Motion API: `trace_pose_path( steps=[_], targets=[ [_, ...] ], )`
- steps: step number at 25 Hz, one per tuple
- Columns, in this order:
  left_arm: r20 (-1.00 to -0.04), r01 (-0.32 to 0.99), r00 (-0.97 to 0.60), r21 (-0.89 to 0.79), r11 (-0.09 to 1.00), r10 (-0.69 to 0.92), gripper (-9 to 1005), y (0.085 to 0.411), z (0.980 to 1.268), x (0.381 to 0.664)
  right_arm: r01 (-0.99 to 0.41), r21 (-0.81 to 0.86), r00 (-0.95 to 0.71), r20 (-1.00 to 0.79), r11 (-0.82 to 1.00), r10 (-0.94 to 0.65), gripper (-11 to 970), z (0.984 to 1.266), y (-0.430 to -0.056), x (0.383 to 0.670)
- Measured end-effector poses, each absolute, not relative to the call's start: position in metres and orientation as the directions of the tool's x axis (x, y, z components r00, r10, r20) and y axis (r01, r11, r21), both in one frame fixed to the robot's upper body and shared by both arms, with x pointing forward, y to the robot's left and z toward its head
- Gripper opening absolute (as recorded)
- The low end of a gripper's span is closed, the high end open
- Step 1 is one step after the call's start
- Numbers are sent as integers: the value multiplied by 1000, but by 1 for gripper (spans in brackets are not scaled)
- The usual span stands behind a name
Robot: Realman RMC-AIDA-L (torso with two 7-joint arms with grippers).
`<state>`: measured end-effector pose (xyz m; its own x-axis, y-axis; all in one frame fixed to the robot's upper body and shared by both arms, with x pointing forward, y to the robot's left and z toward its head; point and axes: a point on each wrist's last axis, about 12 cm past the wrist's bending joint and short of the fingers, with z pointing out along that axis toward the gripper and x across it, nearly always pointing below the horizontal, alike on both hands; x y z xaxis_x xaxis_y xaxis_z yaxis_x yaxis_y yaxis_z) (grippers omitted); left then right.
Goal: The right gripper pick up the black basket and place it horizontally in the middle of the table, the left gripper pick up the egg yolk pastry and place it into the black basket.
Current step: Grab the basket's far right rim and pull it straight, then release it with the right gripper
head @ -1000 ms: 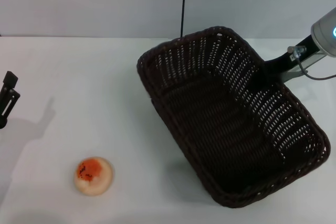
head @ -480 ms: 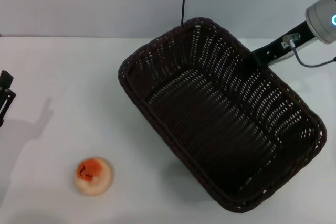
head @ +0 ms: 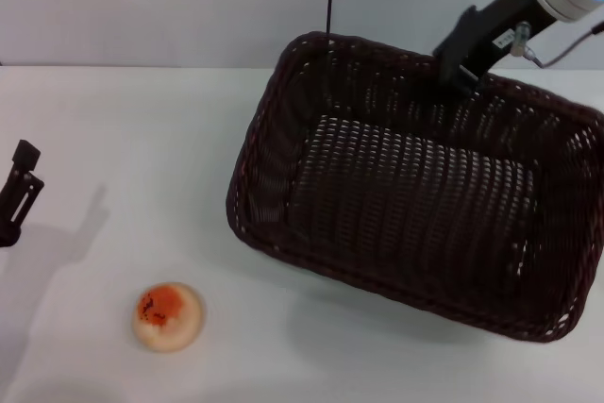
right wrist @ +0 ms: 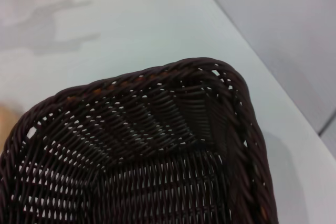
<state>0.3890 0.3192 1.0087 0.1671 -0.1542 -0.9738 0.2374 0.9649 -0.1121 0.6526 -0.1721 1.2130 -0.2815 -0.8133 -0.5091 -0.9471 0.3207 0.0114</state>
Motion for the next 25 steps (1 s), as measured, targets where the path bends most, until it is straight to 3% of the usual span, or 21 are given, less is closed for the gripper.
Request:
trace_pose_path(
  steps=[11, 25],
  targets=[
    [-970, 241, 165, -135, 961, -178, 843, 314, 1007, 375, -989, -23, -103, -583, 144, -806, 239, 1195, -126, 644],
    [-968, 244, 153, -156, 957, -197, 843, 310, 1006, 376, -990, -123, 15, -569, 67, -822, 301, 1187, -129, 639]
  ],
)
